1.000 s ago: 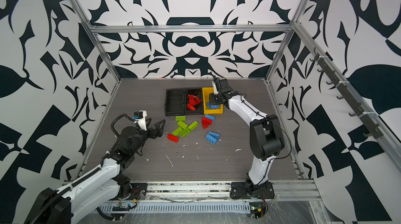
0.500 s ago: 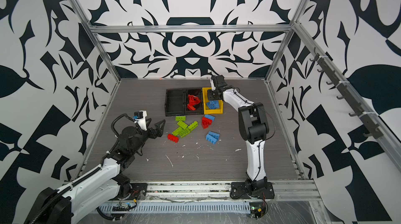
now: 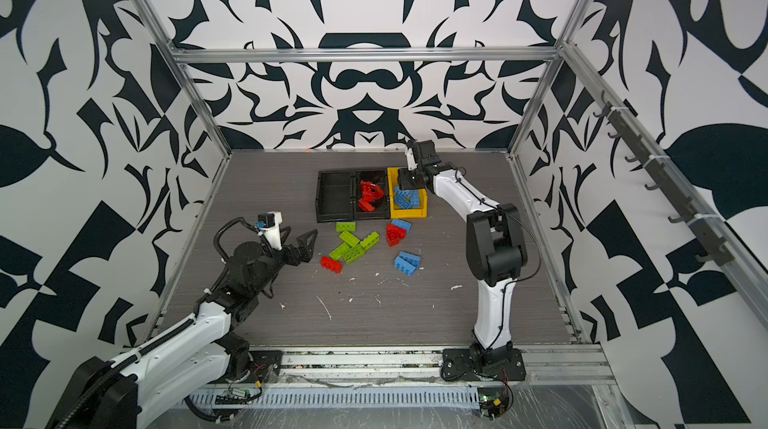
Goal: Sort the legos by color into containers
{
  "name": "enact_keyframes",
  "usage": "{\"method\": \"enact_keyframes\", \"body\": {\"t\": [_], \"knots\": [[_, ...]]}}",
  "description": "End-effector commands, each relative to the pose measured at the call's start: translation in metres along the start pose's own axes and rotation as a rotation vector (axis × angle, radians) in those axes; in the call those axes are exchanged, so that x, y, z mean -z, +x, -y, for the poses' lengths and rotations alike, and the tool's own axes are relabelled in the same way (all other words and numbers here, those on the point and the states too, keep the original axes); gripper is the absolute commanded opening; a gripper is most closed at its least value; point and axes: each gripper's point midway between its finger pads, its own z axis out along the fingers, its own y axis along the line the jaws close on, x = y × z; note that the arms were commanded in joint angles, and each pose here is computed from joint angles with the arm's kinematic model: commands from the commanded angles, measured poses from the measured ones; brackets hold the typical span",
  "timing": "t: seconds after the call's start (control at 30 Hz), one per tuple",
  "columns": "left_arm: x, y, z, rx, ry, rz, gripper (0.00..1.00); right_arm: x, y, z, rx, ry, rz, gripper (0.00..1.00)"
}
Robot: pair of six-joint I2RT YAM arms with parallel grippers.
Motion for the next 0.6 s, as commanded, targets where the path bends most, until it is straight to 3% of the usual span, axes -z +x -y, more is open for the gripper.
{"method": "enact_keyframes", "body": {"t": [0.0,0.57], "knots": [[0.001,-0.002,0.004,0.012,0.019,0.014,1.00,0.045,0.000,-0.020,0.004,-0.056,0.049,0.57],[0.002,-0.003,0.004,0.010,0.019,0.016,1.00,0.113,0.148,-0.073,0.082,-0.043,-0.172,0.58]]}}
